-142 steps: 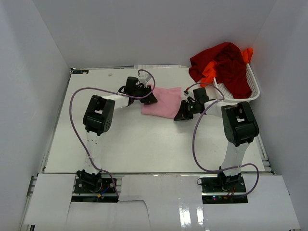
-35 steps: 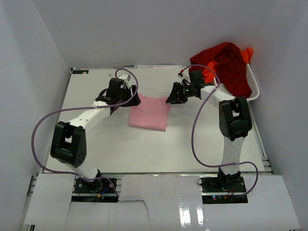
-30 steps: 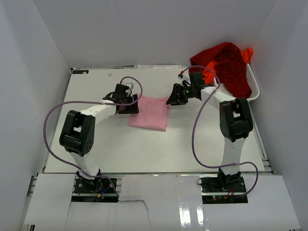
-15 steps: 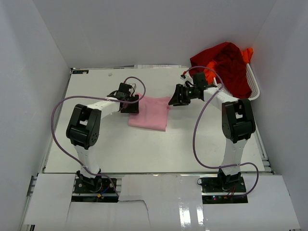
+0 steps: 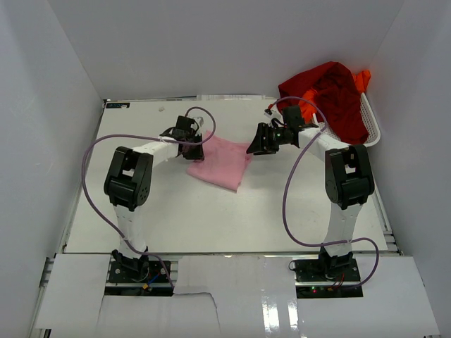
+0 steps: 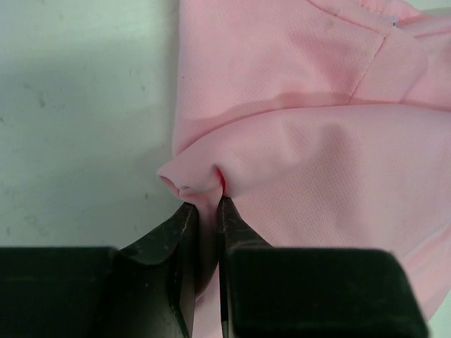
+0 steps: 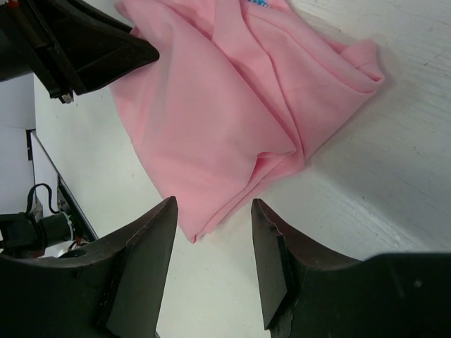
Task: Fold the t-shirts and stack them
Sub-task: Put the neatly folded tshirt into the corner of the board with the left arm
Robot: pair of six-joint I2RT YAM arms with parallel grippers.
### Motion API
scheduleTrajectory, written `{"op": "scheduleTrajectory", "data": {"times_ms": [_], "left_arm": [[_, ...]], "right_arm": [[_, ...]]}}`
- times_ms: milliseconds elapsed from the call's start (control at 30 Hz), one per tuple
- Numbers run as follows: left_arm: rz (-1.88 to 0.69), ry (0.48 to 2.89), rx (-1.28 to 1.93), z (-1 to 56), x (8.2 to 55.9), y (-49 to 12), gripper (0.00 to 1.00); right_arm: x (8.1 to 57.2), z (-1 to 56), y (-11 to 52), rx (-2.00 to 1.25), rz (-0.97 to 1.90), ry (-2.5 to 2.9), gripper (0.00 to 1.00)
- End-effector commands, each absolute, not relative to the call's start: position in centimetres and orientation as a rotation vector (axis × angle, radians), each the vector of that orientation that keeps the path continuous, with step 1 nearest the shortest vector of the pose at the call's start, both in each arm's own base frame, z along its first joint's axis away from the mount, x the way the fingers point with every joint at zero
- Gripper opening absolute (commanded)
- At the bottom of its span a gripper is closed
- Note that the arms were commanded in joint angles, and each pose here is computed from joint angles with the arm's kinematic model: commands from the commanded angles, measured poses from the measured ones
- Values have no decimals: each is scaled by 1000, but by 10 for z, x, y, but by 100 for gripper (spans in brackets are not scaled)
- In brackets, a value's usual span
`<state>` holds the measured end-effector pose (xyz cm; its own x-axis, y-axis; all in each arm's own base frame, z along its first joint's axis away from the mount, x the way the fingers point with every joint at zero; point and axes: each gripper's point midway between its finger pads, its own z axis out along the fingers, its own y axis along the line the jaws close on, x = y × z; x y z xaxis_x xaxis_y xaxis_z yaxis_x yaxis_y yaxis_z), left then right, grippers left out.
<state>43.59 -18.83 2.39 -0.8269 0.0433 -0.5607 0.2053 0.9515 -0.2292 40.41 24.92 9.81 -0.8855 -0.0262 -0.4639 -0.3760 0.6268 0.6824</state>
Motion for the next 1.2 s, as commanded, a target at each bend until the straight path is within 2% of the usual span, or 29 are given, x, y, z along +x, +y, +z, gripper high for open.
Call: {"op": "scheduleTrajectory", "data": {"times_ms": [0,100,333,567,767,1000,1167], "left_arm": [[-285,2715,160,-32,413,-163,6],[-268,2712,105,-35,433,-141,0],[-183,2606,39,-12,508,-81,0],[-41,2531,16,-3,559,-21,0],[89,2484,-130,-7,578,56,0],[178,2354,-122,9,611,99,0],[145,2285,-168,21,631,130,0]], "right_arm": [[407,124,250,-371,1175,2358,53],[407,128,250,-376,1182,2350,53],[396,135,249,-389,1199,2338,54],[376,138,246,-398,1218,2334,54],[362,150,241,-414,1211,2346,54],[337,176,239,-443,1204,2329,54],[320,182,239,-461,1205,2358,54]]}}
